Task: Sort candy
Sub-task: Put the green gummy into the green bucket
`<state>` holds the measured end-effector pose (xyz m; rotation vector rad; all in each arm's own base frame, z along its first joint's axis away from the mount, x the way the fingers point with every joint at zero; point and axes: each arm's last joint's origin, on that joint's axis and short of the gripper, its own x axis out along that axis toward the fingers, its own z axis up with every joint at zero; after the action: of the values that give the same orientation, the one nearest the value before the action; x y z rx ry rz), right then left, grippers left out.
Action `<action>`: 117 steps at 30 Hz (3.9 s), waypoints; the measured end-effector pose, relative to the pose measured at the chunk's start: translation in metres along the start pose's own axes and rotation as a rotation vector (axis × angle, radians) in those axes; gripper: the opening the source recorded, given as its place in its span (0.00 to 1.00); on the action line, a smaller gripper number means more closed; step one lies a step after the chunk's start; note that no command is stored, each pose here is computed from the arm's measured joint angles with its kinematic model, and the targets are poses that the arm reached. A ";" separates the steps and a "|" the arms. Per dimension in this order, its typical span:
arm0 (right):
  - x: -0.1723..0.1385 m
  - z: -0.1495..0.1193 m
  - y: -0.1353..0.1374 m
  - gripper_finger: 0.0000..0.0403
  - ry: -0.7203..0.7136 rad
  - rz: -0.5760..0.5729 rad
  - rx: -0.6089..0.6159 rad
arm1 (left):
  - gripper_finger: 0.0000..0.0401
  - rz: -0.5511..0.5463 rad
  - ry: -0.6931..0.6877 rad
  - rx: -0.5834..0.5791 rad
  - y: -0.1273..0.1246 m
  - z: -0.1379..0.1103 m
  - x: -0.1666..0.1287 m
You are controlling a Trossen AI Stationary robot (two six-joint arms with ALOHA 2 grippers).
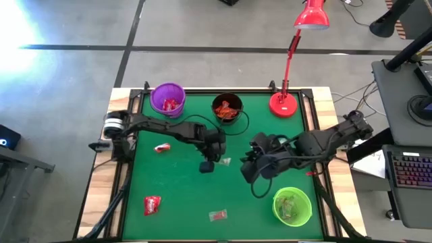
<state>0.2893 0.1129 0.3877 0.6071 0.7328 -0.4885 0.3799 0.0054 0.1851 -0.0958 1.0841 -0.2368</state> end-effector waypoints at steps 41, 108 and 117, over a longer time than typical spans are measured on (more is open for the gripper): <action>0.051 -0.006 0.029 0.35 -0.190 -0.051 0.074 | 0.00 0.105 -0.475 0.038 -0.020 0.027 -0.121; 0.080 0.035 0.013 0.49 -0.405 -0.191 0.075 | 0.00 0.125 -0.591 0.028 -0.020 0.012 -0.183; 0.083 0.043 0.007 0.45 -0.428 -0.217 0.087 | 0.00 0.117 -0.586 0.038 -0.020 0.011 -0.183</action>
<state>0.3673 0.0735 0.3547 0.4828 0.3709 -0.8248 0.3054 0.0290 0.3526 -0.0610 0.4996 -0.1110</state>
